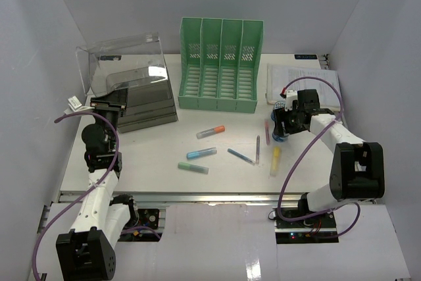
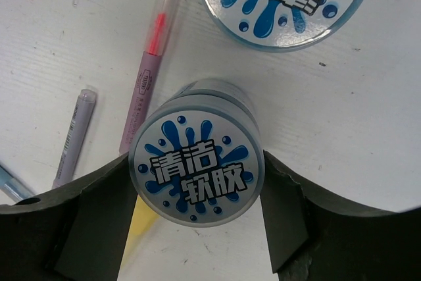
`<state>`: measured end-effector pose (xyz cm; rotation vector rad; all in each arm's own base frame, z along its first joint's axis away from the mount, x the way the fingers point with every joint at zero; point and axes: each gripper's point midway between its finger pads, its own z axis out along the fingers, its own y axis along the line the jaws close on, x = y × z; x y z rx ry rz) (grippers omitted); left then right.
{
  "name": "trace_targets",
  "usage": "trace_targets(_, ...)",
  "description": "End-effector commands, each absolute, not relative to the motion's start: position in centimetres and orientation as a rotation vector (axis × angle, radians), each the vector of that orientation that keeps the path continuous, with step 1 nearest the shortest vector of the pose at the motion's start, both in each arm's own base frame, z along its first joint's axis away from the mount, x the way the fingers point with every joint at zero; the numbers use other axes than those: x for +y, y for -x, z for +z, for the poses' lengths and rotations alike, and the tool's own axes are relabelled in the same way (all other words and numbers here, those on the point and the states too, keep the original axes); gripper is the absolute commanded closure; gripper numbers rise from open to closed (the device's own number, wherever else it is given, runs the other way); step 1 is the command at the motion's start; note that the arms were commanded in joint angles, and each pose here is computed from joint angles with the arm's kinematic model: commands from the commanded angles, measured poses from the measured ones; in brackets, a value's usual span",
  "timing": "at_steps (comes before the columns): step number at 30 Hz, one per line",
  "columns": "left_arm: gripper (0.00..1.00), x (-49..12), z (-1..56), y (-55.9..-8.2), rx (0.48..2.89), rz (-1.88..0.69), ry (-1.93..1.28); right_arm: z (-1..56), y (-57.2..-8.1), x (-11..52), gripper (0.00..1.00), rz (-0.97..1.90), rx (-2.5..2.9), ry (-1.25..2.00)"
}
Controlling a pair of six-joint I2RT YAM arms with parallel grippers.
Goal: Organize the desk
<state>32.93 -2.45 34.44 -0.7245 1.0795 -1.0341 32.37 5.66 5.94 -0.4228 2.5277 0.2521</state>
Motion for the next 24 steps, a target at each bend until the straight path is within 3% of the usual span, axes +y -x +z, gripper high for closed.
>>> trace_targets(1,0.69,-2.5,36.6,-32.4,1.034,-1.053,0.686,8.3,-33.4,5.6,0.79,0.211,2.417,0.5)
trace_targets(4,0.69,-2.6,36.8,-32.4,1.033,-1.063,0.685,11.9,-32.4,8.6,0.89,0.339,2.26,0.739)
trace_targets(10,0.69,-2.6,37.5,-32.5,1.026,-1.081,0.692,18.2,-28.3,17.5,0.92,0.515,1.865,1.318)
trace_targets(19,0.71,-2.8,38.5,-33.0,1.041,-1.107,0.701,21.8,-24.6,33.1,0.92,0.289,1.22,2.016)
trace_targets(24,0.71,-2.7,39.0,-33.2,1.042,-1.111,0.711,25.7,-24.7,40.2,0.92,0.146,0.892,2.096)
